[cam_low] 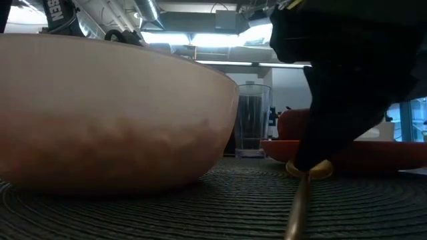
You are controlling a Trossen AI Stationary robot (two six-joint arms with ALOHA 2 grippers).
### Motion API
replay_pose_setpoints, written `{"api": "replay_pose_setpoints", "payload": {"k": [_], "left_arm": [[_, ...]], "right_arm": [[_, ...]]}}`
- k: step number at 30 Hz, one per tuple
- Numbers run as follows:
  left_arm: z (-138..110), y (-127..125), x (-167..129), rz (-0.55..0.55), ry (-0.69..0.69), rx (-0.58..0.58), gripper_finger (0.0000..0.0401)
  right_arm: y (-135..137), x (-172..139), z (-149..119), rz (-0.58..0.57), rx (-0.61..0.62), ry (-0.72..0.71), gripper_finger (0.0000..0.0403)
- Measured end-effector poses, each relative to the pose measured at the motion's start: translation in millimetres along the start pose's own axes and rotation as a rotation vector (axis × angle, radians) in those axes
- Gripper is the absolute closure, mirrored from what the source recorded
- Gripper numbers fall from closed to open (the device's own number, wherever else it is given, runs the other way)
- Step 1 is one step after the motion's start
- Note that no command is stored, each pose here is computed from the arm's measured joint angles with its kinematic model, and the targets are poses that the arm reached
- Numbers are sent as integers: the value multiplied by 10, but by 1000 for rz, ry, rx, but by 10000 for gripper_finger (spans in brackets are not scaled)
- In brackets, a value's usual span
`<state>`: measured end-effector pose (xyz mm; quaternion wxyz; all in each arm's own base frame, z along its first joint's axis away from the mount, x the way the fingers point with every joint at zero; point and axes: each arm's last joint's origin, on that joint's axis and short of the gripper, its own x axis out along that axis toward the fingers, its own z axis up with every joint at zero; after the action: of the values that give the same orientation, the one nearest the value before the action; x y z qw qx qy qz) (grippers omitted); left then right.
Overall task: Arrange a breakfast setting
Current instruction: Put the spoon on the bottom right of the tablemat
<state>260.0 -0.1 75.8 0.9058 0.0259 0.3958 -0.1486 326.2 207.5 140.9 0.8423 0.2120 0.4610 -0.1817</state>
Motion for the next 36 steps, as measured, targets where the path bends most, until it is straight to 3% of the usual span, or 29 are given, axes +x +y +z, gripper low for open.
{"api": "replay_pose_setpoints", "payload": {"k": [19, 36], "left_arm": [[4, 1, -1, 2, -11, -6, 5], [4, 2, -1, 6, -11, -6, 5]], "right_arm": [[-74, 11, -4, -57, 2, 39, 381], [-143, 101, 216, -28, -59, 29, 382]]}}
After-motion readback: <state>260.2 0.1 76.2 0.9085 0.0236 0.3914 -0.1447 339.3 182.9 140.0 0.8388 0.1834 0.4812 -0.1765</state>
